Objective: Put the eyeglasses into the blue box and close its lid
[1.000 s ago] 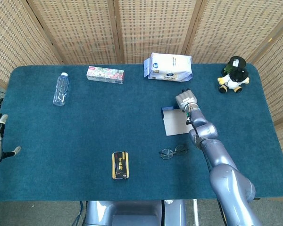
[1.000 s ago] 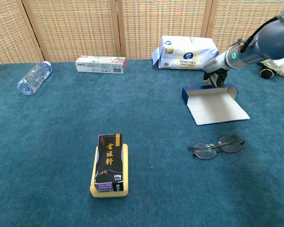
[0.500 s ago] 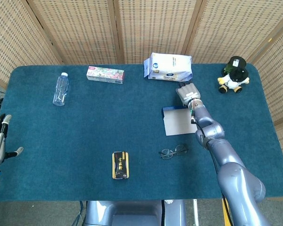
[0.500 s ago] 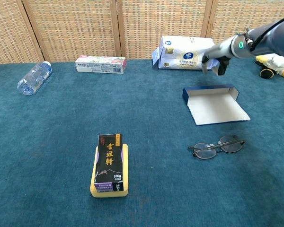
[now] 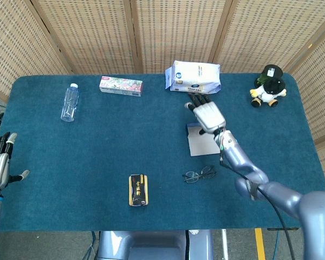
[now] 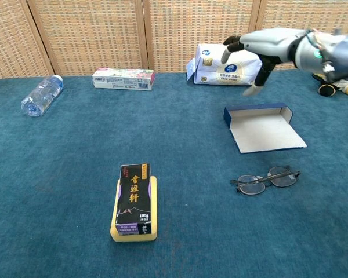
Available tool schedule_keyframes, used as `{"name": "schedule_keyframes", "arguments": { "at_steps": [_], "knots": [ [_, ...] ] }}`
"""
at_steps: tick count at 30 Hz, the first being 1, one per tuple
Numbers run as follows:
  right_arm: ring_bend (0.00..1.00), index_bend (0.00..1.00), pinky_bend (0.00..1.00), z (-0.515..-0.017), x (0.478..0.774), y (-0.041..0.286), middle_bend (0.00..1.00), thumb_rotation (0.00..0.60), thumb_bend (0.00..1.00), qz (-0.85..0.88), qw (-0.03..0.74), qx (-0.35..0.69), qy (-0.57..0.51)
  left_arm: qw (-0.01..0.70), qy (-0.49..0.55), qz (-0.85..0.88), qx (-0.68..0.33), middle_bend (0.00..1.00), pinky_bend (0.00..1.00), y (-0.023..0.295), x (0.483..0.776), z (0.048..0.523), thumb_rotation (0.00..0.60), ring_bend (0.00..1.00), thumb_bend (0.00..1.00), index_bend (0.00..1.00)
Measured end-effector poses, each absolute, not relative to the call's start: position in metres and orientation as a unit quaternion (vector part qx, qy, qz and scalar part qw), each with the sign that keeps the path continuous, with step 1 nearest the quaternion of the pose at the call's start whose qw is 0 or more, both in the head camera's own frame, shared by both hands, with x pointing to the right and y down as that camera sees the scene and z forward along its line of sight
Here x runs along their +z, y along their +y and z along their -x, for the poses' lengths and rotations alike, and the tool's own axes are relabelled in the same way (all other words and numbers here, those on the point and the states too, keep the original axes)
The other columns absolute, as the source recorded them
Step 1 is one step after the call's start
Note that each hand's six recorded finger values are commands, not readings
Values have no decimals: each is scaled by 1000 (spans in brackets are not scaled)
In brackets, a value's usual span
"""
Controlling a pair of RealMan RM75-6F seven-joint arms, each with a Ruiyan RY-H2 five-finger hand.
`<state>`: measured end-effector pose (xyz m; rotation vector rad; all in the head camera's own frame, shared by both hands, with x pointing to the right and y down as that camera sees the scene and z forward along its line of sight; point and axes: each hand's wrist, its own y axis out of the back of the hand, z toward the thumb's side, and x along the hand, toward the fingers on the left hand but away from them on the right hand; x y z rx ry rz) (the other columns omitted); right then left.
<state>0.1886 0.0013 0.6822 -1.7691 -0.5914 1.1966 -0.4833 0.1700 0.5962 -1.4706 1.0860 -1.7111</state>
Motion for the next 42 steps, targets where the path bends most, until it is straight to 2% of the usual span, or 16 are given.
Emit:
{"name": "schedule_keyframes", "arguments": {
  "at_steps": [6, 9, 15, 24, 42],
  "knots": [
    [0, 308, 64, -211, 656, 61, 0, 600, 279, 749, 448, 445, -199, 314, 417, 558, -645, 0, 0, 170, 593, 483, 600, 0, 0, 0],
    [0, 345, 63, -225, 657, 88, 0, 600, 343, 758, 452, 437, -173, 315, 417, 559, -644, 0, 0, 171, 592, 483, 600, 0, 0, 0],
    [0, 367, 60, -251, 663, 129, 0, 600, 408, 773, 435, 439, -144, 319, 414, 560, -643, 0, 0, 172, 592, 481, 600, 0, 0, 0],
    [0, 377, 60, -257, 679, 146, 0, 600, 465, 779, 423, 439, -148, 324, 418, 560, -638, 0, 0, 173, 588, 479, 600, 0, 0, 0],
    [0, 379, 60, -237, 707, 163, 0, 600, 466, 780, 442, 426, -125, 325, 418, 557, -640, 0, 0, 173, 588, 479, 600, 0, 0, 0]
  ]
}}
